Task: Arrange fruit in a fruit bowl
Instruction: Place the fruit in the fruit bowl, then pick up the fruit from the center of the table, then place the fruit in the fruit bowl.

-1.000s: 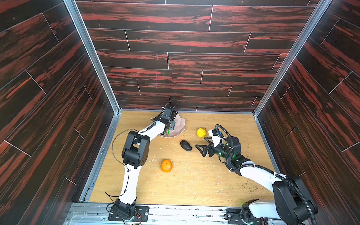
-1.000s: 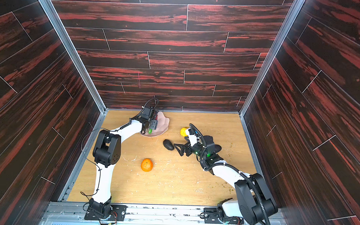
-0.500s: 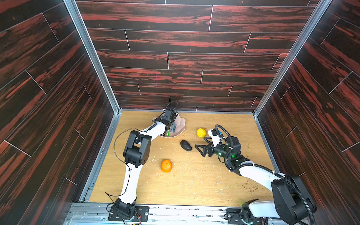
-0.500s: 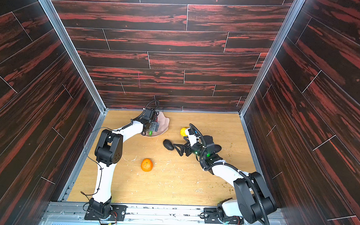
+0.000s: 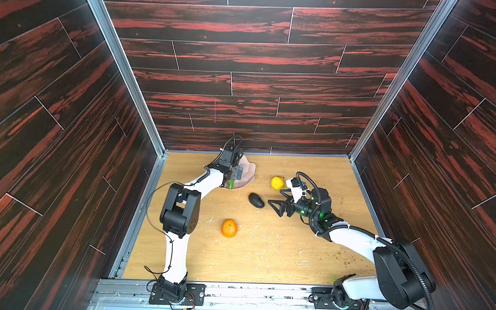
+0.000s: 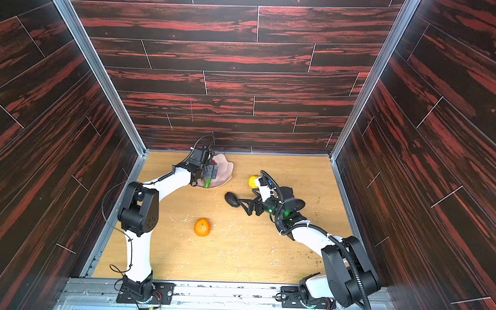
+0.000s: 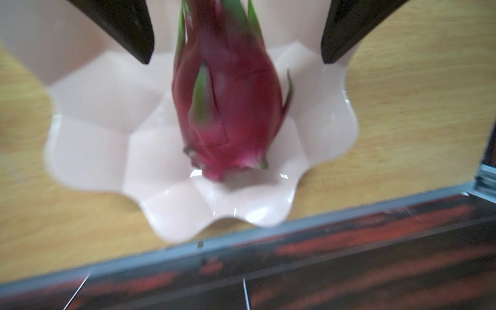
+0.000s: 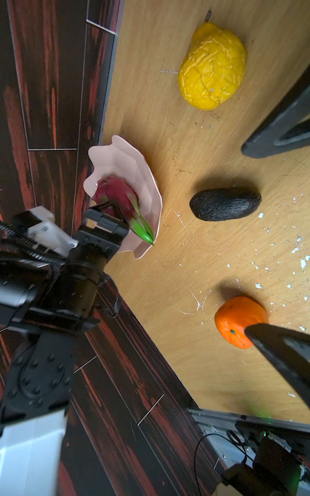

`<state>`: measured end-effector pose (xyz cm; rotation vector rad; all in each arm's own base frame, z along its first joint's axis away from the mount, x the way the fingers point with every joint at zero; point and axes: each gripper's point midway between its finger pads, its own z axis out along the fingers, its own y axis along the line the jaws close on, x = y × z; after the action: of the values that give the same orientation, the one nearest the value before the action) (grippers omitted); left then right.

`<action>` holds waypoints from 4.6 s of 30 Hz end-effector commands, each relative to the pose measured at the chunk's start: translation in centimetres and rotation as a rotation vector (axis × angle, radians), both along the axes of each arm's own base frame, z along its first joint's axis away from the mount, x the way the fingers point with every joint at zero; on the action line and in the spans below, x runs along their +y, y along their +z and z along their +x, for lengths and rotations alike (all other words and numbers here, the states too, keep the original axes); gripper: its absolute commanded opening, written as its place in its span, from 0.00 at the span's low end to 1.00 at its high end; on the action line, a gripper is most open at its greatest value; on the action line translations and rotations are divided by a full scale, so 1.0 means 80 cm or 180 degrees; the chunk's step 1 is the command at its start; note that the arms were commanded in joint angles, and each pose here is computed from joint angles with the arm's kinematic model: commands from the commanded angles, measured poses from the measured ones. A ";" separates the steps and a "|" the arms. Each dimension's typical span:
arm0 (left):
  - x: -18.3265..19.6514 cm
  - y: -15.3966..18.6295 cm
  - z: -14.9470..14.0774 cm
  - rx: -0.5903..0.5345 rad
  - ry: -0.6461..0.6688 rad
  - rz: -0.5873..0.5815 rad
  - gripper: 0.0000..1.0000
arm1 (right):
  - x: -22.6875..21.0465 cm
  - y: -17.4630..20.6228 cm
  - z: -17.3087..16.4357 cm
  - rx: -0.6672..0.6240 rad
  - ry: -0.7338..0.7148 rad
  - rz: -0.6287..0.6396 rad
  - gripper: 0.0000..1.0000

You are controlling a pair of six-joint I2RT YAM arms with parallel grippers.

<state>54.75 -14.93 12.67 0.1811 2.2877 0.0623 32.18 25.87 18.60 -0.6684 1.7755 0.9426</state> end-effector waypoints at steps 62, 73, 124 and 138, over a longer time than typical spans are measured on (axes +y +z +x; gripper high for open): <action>-0.014 0.079 -0.232 0.0180 0.0348 -0.0679 0.70 | 0.027 0.005 -0.012 0.0539 -0.0027 -0.0098 0.99; -0.023 0.112 -0.071 0.0006 0.0362 -0.0496 0.69 | 0.033 -0.001 0.030 0.0407 -0.0039 -0.0159 0.99; -0.096 0.005 0.078 0.0148 -0.0438 -0.0236 0.87 | 0.009 -0.029 0.045 0.0625 -0.0135 -0.0007 0.99; -0.075 0.092 -0.071 -0.0163 -0.0217 -0.0678 0.88 | -0.008 -0.057 0.022 0.0852 -0.0256 -0.0224 0.99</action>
<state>51.13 -21.50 16.62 0.2303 2.2948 -0.1545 34.38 25.06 13.94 -0.5047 2.0492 0.9709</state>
